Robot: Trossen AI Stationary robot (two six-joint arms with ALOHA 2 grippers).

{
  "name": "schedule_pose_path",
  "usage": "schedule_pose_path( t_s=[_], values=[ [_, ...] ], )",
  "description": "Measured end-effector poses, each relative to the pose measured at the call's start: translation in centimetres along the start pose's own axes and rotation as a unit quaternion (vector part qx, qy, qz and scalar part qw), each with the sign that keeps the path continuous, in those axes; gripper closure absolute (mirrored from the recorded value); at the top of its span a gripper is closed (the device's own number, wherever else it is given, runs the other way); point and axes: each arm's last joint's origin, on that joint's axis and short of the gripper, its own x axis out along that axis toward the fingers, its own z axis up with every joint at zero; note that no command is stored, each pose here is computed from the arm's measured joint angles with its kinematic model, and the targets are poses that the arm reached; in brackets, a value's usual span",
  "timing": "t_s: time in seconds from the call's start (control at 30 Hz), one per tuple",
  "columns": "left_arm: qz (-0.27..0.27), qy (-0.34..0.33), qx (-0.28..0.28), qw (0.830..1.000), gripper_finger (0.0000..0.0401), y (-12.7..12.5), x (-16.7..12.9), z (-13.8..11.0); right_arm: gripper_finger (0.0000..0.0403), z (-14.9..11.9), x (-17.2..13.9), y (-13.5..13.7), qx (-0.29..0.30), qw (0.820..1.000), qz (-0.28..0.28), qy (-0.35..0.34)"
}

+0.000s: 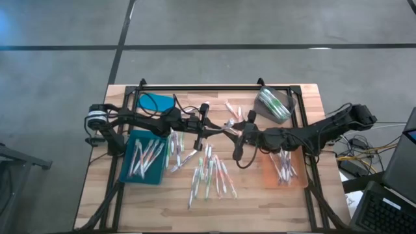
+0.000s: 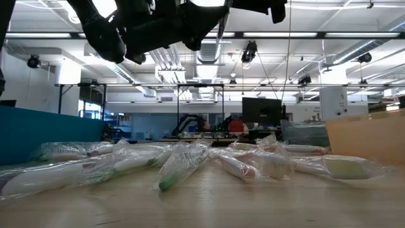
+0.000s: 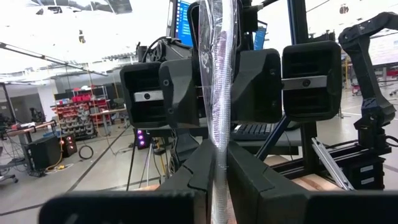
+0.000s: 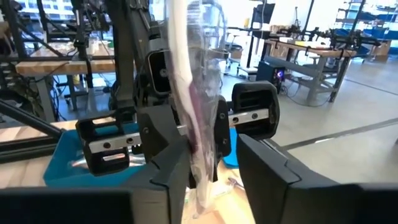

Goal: Pick & Place Toothbrushes
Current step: Put the purple toothbrush into the orange bin

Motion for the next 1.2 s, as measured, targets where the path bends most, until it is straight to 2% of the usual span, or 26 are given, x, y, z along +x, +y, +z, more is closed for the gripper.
schedule_pose_path(
  t_s=[0.37,0.7,0.87,1.0,1.2],
  values=[
    [0.005,0.002,-0.001,1.000,0.0366,0.05,0.00,-0.02,0.0384,-0.09,0.08,0.05,-0.018,1.000,0.003,0.001],
    [0.003,0.002,-0.001,1.000,0.0365,0.04,0.00,-0.03,0.0383,-0.09,0.09,0.07,-0.022,1.000,0.008,0.001],
    [0.002,0.005,-0.001,1.000,0.0353,0.03,0.00,-0.10,0.0384,-0.09,0.10,0.06,-0.022,1.000,0.008,0.001],
    [0.001,0.006,-0.001,1.000,0.0327,0.00,0.01,-0.11,0.0385,-0.08,0.10,0.07,-0.021,1.000,0.010,0.001],
    [0.000,0.009,-0.003,1.000,0.0267,-0.02,0.01,-0.18,0.0385,-0.05,0.09,0.07,-0.021,1.000,0.011,0.000]
  ],
)
